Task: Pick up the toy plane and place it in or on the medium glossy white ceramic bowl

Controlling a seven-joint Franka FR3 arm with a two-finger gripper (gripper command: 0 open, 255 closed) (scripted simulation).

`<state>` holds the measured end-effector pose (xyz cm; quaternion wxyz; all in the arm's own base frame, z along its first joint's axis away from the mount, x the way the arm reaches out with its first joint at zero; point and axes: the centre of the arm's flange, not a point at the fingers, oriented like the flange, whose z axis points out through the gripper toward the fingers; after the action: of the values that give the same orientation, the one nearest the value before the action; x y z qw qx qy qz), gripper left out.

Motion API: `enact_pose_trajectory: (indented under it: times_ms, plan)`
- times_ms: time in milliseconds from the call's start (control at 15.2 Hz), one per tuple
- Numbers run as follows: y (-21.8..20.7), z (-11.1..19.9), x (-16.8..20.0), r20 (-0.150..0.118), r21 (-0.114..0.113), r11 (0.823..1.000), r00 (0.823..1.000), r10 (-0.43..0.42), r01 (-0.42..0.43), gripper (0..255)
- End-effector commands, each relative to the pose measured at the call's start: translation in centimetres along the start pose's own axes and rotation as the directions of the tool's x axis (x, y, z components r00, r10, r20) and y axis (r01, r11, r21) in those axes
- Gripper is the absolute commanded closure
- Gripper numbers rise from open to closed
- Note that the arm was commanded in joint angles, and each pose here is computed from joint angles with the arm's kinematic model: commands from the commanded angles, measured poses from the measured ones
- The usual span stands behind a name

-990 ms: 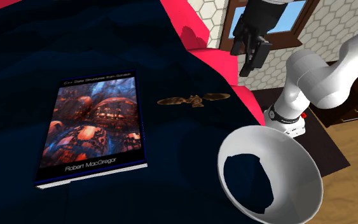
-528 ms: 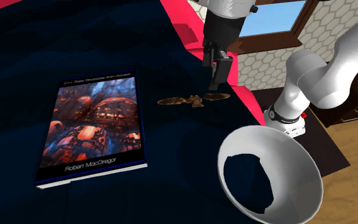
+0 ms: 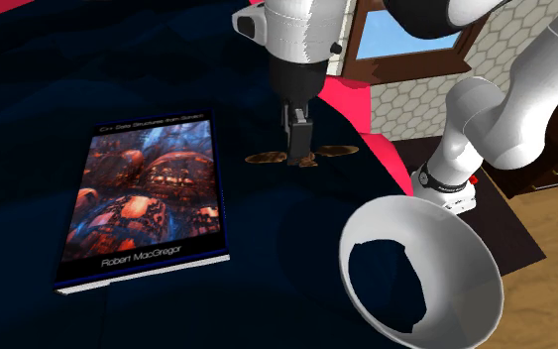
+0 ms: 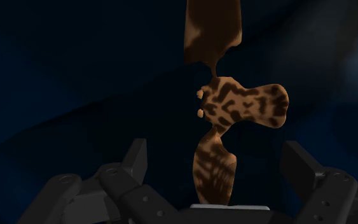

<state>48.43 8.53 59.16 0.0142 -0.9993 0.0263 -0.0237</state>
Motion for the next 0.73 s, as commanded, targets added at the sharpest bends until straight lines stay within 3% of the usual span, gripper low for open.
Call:
enact_pose_trajectory:
  times_ms: [0, 198, 660]
  plan:
    - [0.0, 1.0, 0.1, 0.0, 0.0, 1.0, 1.0, 0.0, 0.0, 0]
    - [0.0, 2.9, 0.1, 0.0, 0.0, 1.0, 1.0, 0.0, 0.0, 0]
    - [0.0, 2.9, 0.1, 0.0, 0.0, 1.0, 1.0, 0.0, 0.0, 0]
